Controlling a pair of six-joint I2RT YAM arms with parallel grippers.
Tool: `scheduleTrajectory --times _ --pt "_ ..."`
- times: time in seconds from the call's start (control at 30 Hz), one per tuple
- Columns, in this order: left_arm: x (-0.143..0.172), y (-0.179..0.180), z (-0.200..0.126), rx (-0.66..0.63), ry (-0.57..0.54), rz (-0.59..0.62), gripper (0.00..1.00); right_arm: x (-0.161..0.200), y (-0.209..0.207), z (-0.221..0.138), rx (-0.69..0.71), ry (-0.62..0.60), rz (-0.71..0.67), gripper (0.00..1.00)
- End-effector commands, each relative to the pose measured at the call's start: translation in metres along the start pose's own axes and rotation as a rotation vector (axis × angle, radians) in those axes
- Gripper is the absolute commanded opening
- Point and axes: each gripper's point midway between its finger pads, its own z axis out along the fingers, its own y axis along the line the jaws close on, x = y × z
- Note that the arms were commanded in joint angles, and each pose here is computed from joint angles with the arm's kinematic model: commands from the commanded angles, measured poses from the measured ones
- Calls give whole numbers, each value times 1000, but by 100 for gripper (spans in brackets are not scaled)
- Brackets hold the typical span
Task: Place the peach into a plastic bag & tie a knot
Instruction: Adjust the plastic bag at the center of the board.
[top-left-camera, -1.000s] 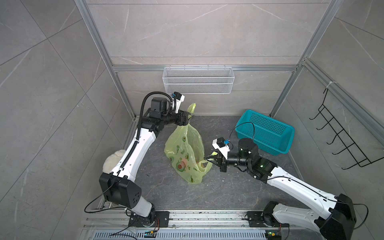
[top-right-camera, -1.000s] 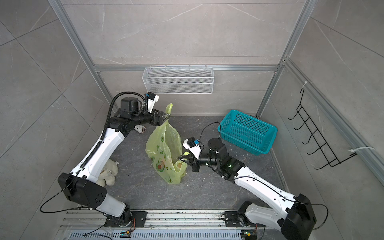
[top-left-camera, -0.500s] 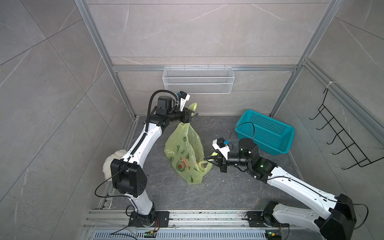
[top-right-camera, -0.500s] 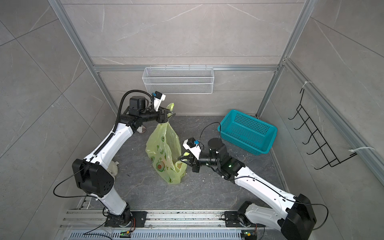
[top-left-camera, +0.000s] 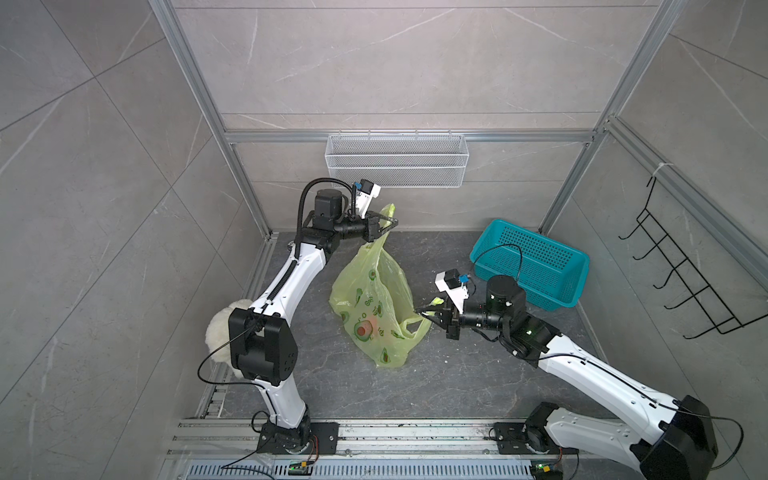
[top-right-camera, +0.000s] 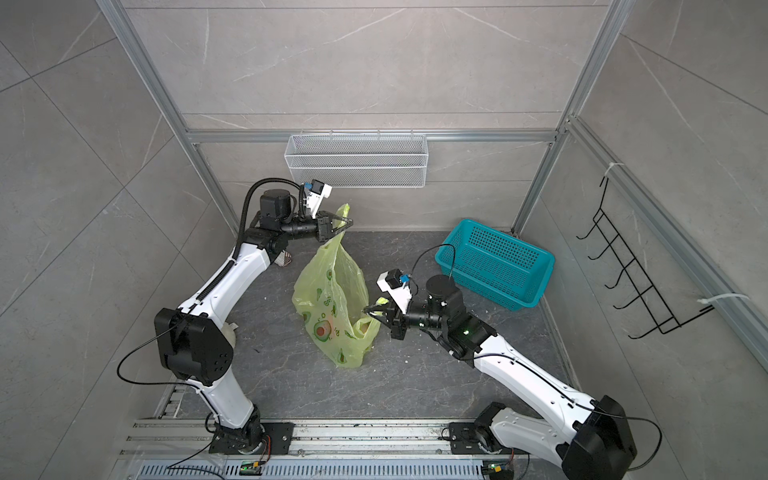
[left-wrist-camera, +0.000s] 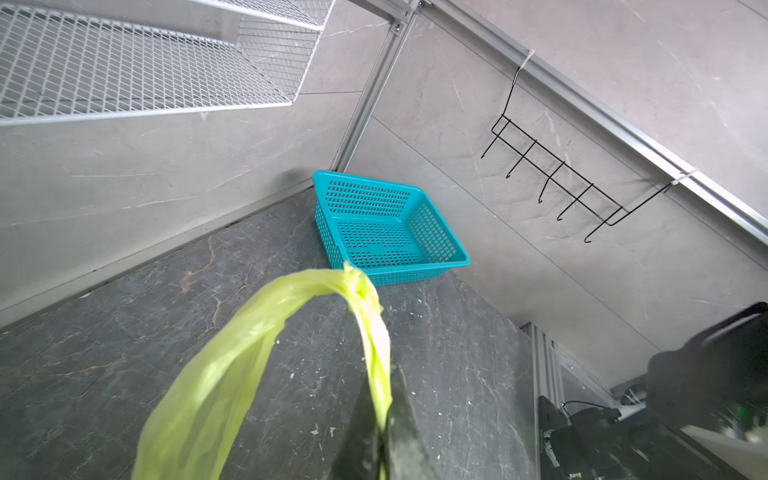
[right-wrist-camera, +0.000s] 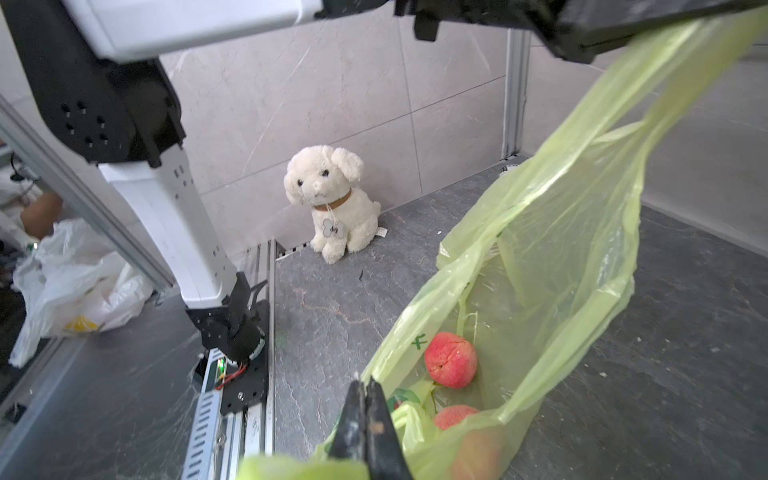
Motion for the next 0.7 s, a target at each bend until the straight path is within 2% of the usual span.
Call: scheduleTrajectory --times 0.0,0.13,0.27,0.3,0.37,0.47,0.57,0.67 --pt "-18 -40 -22 63 -62 55 0 -19 -8 -13 4 -84 67 0" --pt "-21 -52 -44 -47 -124 124 0 -26 -10 -23 -5 -128 79 0" --pt "-20 -52 -56 -134 -128 129 0 -29 -4 -27 -21 -143 62 0" --pt "-20 -52 -61 -161 -137 130 4 -31 -4 -30 -8 -153 58 0" --pt "-22 -56 -70 -211 -172 137 7 -33 -10 -38 44 -175 55 0" --pt "-21 -71 -82 -247 -232 181 1 -37 -33 -52 188 -192 97 0" --pt "-13 -82 -90 -243 -273 191 1 -38 -59 -68 326 -200 152 0" --pt "-1 -77 -96 -278 -305 164 1 -43 -72 -84 376 -251 197 0"
